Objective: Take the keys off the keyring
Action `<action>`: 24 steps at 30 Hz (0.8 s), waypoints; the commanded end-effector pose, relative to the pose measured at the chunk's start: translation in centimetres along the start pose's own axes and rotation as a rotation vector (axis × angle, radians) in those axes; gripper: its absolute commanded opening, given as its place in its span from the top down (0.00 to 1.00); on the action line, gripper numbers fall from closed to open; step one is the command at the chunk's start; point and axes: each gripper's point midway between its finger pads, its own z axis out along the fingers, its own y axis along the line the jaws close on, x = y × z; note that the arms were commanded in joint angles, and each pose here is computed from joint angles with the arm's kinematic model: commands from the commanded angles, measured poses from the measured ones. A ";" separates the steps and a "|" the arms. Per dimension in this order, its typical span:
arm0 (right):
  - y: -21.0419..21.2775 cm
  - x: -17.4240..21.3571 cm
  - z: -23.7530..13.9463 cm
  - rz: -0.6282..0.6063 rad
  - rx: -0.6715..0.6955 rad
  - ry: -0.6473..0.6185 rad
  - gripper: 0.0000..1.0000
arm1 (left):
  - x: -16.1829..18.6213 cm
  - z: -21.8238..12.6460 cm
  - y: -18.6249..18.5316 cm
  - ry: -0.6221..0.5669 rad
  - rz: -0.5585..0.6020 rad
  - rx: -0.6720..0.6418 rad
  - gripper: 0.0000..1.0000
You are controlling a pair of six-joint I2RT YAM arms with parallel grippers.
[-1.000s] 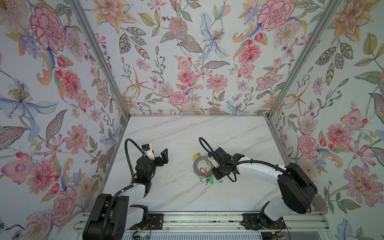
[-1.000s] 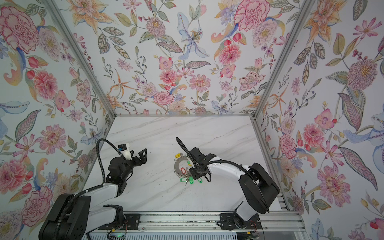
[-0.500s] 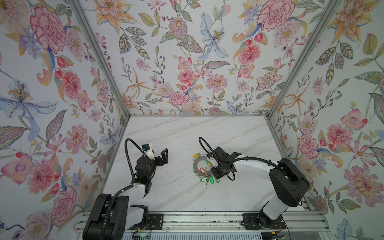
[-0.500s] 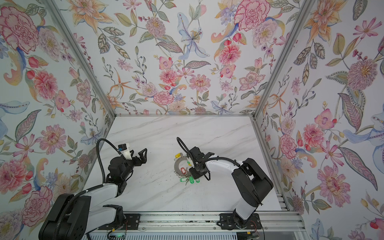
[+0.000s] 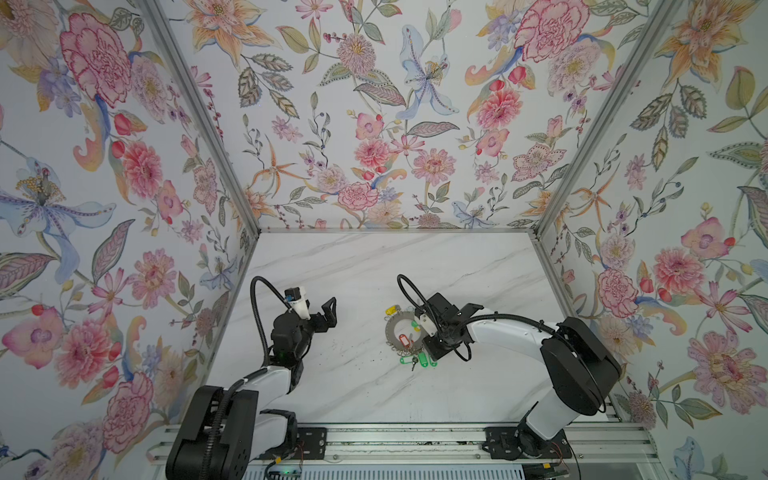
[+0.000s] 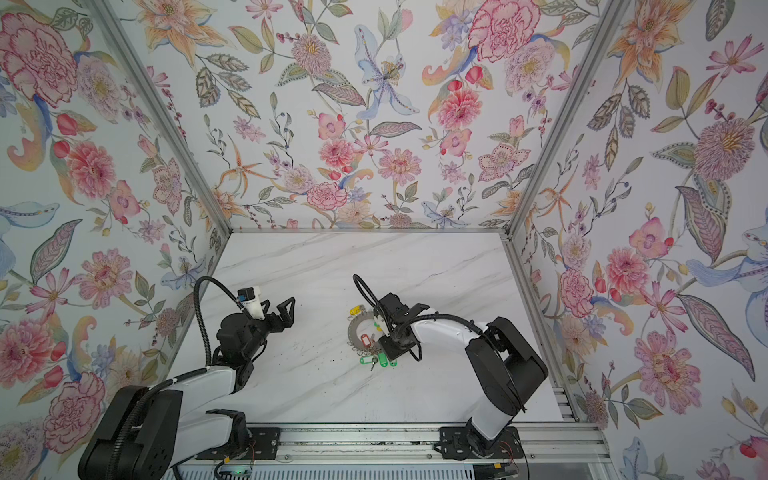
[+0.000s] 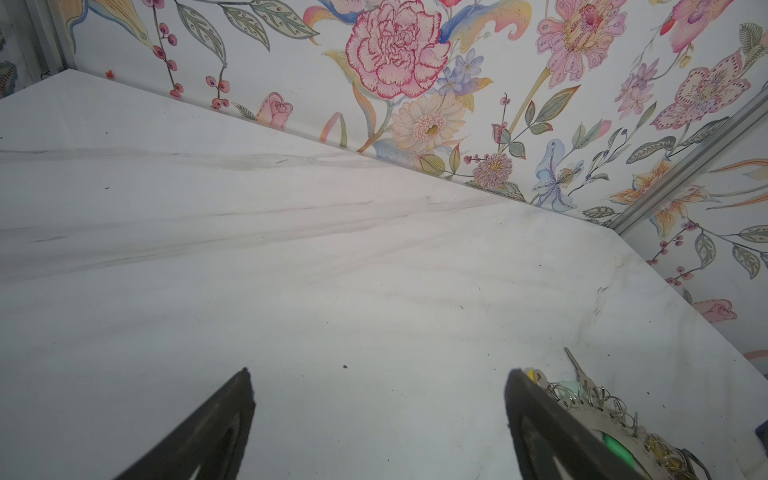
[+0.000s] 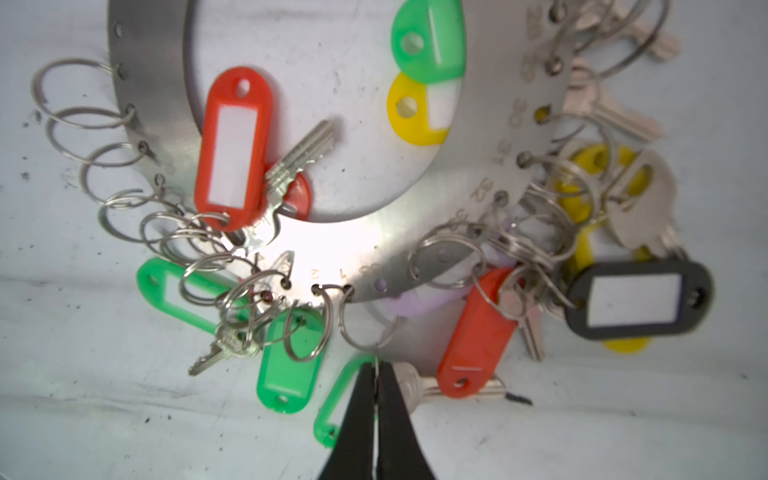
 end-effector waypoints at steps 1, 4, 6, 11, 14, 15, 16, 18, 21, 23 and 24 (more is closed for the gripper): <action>0.4 -1.8 -3.3 -0.029 -0.008 -0.061 0.94 | -1.9 -0.1 -1.6 -0.050 0.021 0.064 0.08; 0.5 -2.8 -4.9 -0.047 -0.016 -0.088 0.94 | -2.1 -0.2 -2.6 -0.054 0.040 0.102 0.09; 0.6 -3.2 -5.7 -0.057 -0.021 -0.094 0.95 | -2.0 -0.2 -3.6 -0.050 0.065 0.140 0.09; 2.4 -3.7 -7.6 -0.125 -0.124 -0.094 0.94 | -1.7 0.1 -7.6 -0.034 0.151 0.278 0.12; 4.2 -4.1 -8.8 -0.178 -0.212 -0.105 0.94 | -1.0 0.0 -10.4 -0.019 0.212 0.371 0.13; 4.5 -4.3 -9.2 -0.190 -0.226 -0.108 0.94 | -0.8 -0.1 -11.4 -0.014 0.231 0.410 0.14; 4.8 -4.4 -9.5 -0.202 -0.237 -0.108 0.94 | -0.5 -0.2 -12.5 -0.009 0.251 0.453 0.15; 5.0 -4.2 -9.7 -0.218 -0.237 -0.101 0.94 | 0.3 -0.3 -14.3 0.013 0.277 0.525 0.17; 2.8 -3.3 -8.3 -0.179 -0.132 -0.060 0.94 | 1.9 -0.3 -17.0 0.058 0.302 0.631 0.18; 0.6 -2.1 -6.8 -0.118 -0.050 -0.010 0.93 | 2.8 0.0 -18.1 0.093 0.299 0.672 0.20; -0.5 -1.6 -6.2 -0.085 -0.008 0.011 0.93 | 3.3 0.1 -18.5 0.110 0.294 0.689 0.21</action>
